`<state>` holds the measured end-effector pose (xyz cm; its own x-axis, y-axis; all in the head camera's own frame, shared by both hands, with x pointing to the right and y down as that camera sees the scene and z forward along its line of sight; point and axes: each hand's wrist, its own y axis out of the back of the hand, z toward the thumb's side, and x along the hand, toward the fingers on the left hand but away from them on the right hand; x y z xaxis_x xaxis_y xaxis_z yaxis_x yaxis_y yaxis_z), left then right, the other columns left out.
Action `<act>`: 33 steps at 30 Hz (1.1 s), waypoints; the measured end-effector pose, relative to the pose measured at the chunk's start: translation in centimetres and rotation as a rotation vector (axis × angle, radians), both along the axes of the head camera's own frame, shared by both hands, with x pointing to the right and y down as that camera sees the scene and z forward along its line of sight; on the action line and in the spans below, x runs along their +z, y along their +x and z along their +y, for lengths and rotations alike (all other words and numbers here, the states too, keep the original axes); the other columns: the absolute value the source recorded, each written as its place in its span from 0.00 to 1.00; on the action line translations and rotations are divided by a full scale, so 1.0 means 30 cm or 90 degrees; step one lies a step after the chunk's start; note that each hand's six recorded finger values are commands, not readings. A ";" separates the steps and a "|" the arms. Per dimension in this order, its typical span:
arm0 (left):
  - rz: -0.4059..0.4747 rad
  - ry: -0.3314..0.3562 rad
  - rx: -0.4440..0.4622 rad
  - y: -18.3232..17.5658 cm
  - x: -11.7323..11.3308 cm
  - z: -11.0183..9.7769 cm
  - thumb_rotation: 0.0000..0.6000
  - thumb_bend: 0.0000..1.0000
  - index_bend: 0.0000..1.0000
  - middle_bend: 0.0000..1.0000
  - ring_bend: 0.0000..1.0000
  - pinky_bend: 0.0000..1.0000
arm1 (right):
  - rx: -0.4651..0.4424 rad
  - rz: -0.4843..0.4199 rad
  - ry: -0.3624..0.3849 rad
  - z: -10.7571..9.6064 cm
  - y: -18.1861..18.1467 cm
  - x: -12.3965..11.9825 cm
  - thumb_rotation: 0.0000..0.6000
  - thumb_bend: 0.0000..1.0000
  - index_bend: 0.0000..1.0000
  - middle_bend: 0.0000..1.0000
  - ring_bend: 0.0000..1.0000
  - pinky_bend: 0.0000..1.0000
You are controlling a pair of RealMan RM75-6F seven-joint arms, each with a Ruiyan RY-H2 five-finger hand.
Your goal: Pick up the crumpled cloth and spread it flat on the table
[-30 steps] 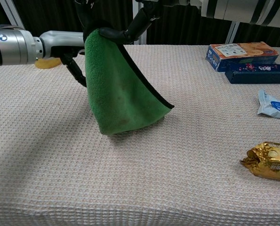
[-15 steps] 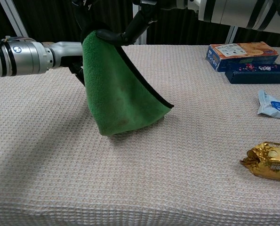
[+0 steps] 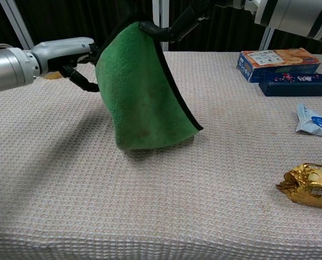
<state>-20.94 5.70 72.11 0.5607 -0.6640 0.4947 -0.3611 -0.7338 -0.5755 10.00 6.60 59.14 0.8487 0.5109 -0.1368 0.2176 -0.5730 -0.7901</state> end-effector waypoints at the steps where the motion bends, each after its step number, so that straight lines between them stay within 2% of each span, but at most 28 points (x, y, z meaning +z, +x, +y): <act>1: 0.001 0.008 -0.014 -0.018 -0.010 -0.004 1.00 0.52 0.67 0.22 0.13 0.18 | 0.009 0.001 0.001 -0.008 0.012 0.002 1.00 0.65 0.86 0.45 0.13 0.07; 6: 0.000 0.053 -0.106 -0.136 -0.069 -0.040 1.00 0.52 0.63 0.24 0.14 0.18 | 0.054 0.018 0.012 -0.073 0.054 0.010 1.00 0.65 0.86 0.45 0.13 0.07; 10: 0.006 0.081 -0.172 -0.195 -0.113 -0.089 1.00 0.52 0.62 0.27 0.16 0.18 | 0.094 0.027 0.037 -0.156 0.066 -0.004 1.00 0.65 0.87 0.45 0.13 0.07; 14: 0.012 0.121 -0.229 -0.244 -0.164 -0.146 1.00 0.52 0.62 0.28 0.16 0.18 | 0.131 0.026 0.082 -0.250 0.062 -0.039 1.00 0.65 0.87 0.45 0.13 0.05; 22: 0.015 0.225 -0.334 -0.323 -0.259 -0.254 1.00 0.53 0.62 0.28 0.16 0.18 | 0.184 0.032 0.180 -0.387 0.053 -0.096 1.00 0.64 0.87 0.45 0.13 0.01; 27: 0.004 0.290 -0.369 -0.367 -0.279 -0.235 1.00 0.53 0.60 0.27 0.16 0.18 | 0.196 0.034 0.236 -0.407 0.077 -0.104 1.00 0.64 0.87 0.45 0.13 0.01; 30: -0.023 0.314 -0.356 -0.391 -0.262 -0.180 1.00 0.53 0.60 0.27 0.16 0.18 | 0.182 0.054 0.235 -0.381 0.100 -0.062 1.00 0.63 0.87 0.45 0.13 0.01; 33: -0.061 0.310 -0.316 -0.404 -0.213 -0.101 1.00 0.53 0.60 0.27 0.16 0.18 | 0.150 0.081 0.220 -0.328 0.117 0.002 1.00 0.62 0.87 0.45 0.13 0.01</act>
<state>-33.05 2.66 65.71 0.1028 -0.9888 0.1085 -0.5184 -0.1464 -0.8425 13.53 -3.23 59.20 0.6913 0.7223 -0.0195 0.1996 -0.2168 -0.9556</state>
